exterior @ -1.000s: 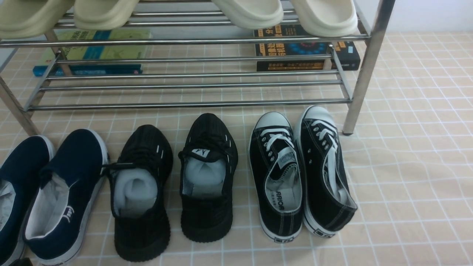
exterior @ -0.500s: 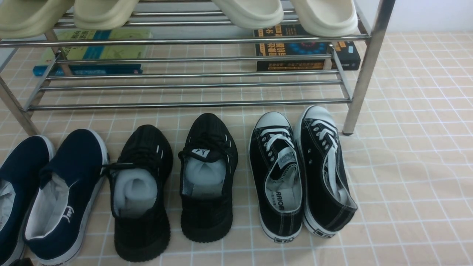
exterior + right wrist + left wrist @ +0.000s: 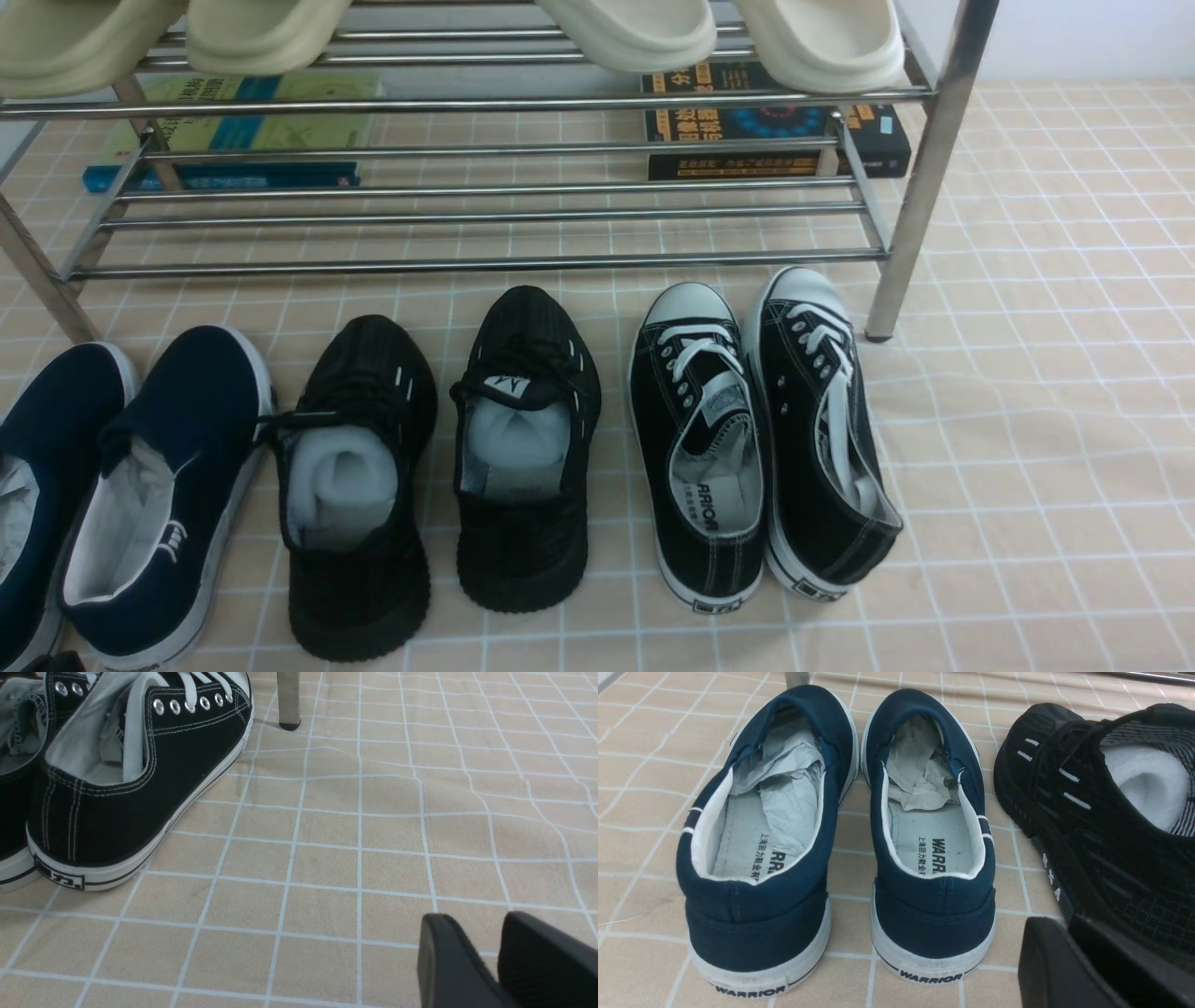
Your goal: Take the shoes off the shelf from the light coffee tablecloth by hand.
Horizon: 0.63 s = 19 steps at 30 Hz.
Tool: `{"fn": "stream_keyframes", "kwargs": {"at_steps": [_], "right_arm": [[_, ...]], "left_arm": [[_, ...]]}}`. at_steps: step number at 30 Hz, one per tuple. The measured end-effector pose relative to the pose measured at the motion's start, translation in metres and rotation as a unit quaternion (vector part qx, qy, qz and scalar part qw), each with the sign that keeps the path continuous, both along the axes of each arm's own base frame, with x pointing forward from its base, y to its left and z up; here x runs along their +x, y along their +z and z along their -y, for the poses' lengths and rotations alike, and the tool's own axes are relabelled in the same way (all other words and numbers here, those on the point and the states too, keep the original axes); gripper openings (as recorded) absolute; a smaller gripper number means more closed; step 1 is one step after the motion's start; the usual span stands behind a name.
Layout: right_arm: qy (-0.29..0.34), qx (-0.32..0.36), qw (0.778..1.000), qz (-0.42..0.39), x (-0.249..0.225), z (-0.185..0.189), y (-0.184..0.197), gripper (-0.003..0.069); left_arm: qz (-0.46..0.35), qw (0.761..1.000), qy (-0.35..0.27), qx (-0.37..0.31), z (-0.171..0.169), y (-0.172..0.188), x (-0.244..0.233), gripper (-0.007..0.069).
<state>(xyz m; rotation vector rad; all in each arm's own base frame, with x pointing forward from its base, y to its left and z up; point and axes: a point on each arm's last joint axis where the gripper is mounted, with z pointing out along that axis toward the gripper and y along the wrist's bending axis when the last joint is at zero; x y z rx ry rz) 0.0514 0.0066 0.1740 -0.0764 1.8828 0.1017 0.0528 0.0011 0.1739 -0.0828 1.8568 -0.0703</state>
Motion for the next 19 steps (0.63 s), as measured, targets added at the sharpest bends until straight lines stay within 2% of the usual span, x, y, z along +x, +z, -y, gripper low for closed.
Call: {"fn": "stream_keyframes", "kwargs": {"at_steps": [19], "right_arm": [[0.0, 0.0, 1.0, 0.0, 0.0, 0.0, 0.0, 0.0224]], "left_arm": [[0.0, 1.0, 0.0, 0.0, 0.0, 0.0, 0.0, 0.0101]]}}
